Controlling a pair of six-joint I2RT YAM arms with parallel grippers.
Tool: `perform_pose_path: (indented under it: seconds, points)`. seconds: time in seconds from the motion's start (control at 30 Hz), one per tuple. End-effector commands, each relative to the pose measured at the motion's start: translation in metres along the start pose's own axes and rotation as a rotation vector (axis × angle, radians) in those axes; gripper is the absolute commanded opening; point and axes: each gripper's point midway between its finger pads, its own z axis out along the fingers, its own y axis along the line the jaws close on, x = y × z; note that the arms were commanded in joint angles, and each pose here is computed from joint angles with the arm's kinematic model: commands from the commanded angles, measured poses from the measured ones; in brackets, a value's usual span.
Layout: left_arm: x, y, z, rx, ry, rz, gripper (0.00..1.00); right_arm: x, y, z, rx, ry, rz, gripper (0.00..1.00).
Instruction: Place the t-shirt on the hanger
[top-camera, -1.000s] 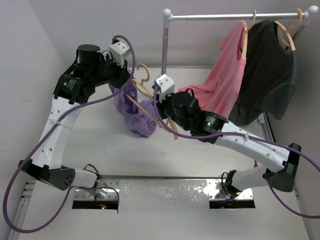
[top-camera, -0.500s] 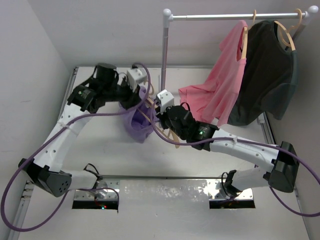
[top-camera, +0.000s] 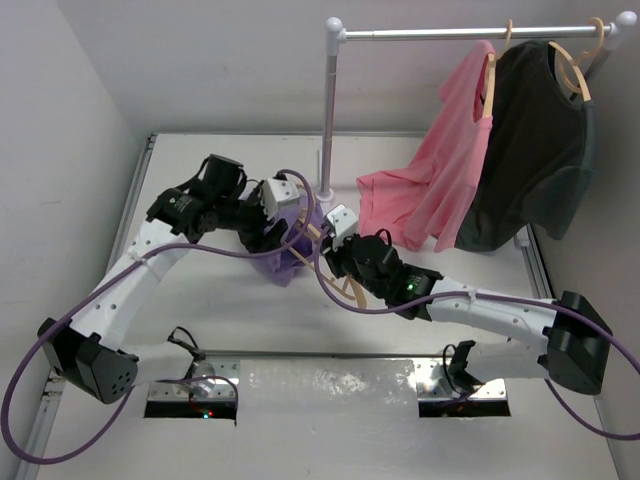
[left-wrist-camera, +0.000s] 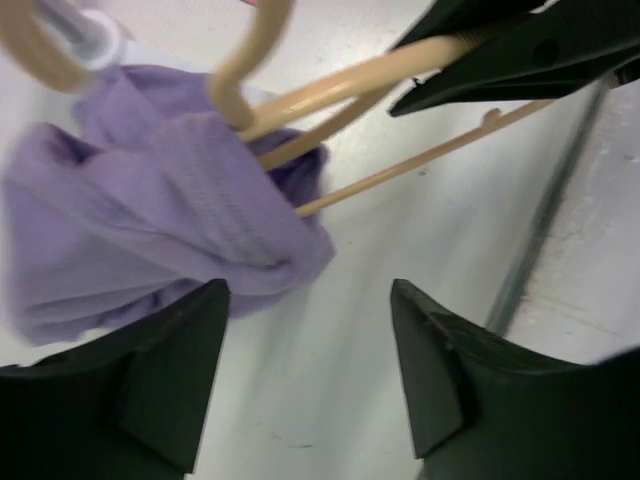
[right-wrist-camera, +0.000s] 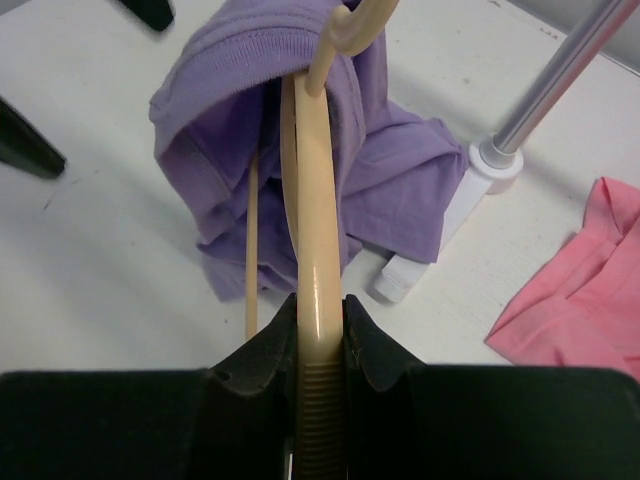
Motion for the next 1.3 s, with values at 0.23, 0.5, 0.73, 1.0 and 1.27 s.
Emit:
perform_pose_path:
  seconds: [0.23, 0.5, 0.73, 1.0, 1.27]
  points:
    - [-0.032, 0.108, -0.072, -0.382, -0.087, 0.344, 0.63, -0.035, 0.007, -0.001, -0.049, -0.178, 0.027, 0.00]
    - [-0.050, 0.044, -0.023, 0.036, -0.331, 0.800, 0.80, -0.038, 0.019, -0.003, -0.122, -0.176, 0.001, 0.00]
    - [-0.006, 0.031, 0.003, 0.216, -0.153, 0.859, 0.78, -0.041, 0.017, -0.008, -0.124, -0.189, -0.008, 0.00]
    - [-0.011, 0.052, 0.029, 0.159, -0.132, 0.775, 0.51, -0.049, 0.024, -0.010, -0.165, -0.193, -0.044, 0.00]
    - [0.018, 0.039, 0.050, 0.227, 0.011, 0.739, 0.24, -0.057, 0.024, -0.014, -0.177, -0.217, -0.085, 0.00]
